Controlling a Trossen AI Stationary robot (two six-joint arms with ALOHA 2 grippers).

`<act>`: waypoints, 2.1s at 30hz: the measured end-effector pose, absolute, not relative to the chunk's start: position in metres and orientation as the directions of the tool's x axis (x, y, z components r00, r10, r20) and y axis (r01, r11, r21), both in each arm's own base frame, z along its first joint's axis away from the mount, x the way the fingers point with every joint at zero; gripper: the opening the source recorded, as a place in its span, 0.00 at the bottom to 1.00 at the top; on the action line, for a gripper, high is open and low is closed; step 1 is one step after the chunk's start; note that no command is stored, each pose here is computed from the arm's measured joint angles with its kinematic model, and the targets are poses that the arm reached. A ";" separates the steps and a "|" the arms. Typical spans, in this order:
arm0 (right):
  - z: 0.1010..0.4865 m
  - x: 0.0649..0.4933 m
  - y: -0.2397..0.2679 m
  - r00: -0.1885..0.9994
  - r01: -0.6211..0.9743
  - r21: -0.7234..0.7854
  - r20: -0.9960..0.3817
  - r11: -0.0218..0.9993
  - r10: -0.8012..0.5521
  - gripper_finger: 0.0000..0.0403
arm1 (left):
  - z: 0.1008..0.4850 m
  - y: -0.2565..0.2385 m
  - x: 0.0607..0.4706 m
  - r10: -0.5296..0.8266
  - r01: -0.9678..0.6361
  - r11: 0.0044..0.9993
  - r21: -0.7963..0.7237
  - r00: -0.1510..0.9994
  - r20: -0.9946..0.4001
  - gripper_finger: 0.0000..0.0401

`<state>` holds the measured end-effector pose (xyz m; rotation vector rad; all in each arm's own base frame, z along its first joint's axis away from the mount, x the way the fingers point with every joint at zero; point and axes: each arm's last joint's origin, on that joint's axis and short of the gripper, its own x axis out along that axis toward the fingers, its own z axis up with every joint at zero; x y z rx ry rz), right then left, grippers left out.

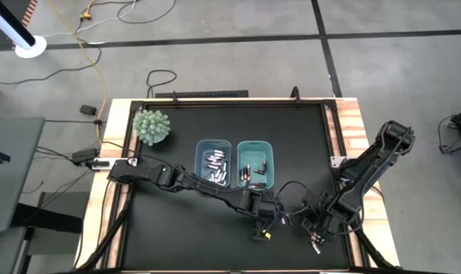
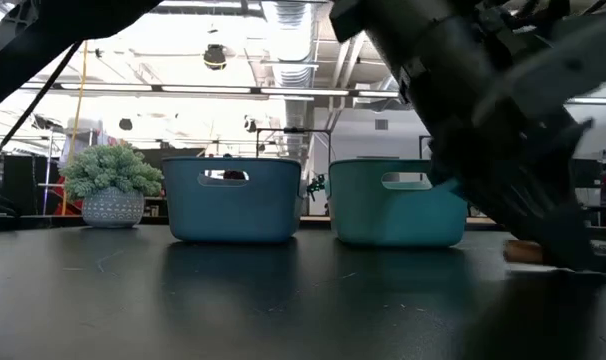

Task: Sort batteries
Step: Put the black battery into the green bin

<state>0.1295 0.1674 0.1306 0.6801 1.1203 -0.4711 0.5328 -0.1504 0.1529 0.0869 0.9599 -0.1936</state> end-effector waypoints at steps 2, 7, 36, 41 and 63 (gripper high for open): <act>0.131 0.129 0.168 0.373 0.650 0.254 -0.928 0.716 -0.008 0.29 | 0.163 -0.150 0.531 -0.122 0.200 0.980 -0.011 0.557 -0.822 0.12; 0.131 0.130 0.168 0.373 0.647 0.255 -0.928 0.719 -0.007 0.29 | 0.210 -0.145 0.517 -0.047 0.157 0.986 0.058 0.589 -0.807 0.13; 0.131 0.149 0.155 0.378 0.799 0.320 -0.926 0.509 -0.012 0.29 | 0.229 0.055 0.493 0.147 -0.268 0.963 0.037 0.404 -0.903 0.14; 0.131 0.152 0.152 0.378 0.828 0.328 -0.925 0.455 -0.022 0.29 | 0.206 0.054 0.493 0.141 -0.243 0.969 0.047 0.388 -0.911 0.14; 0.131 0.155 0.149 0.392 0.860 0.348 -0.919 0.373 -0.045 0.29 | 0.175 0.064 0.488 0.155 -0.228 0.971 0.073 0.364 -0.918 0.26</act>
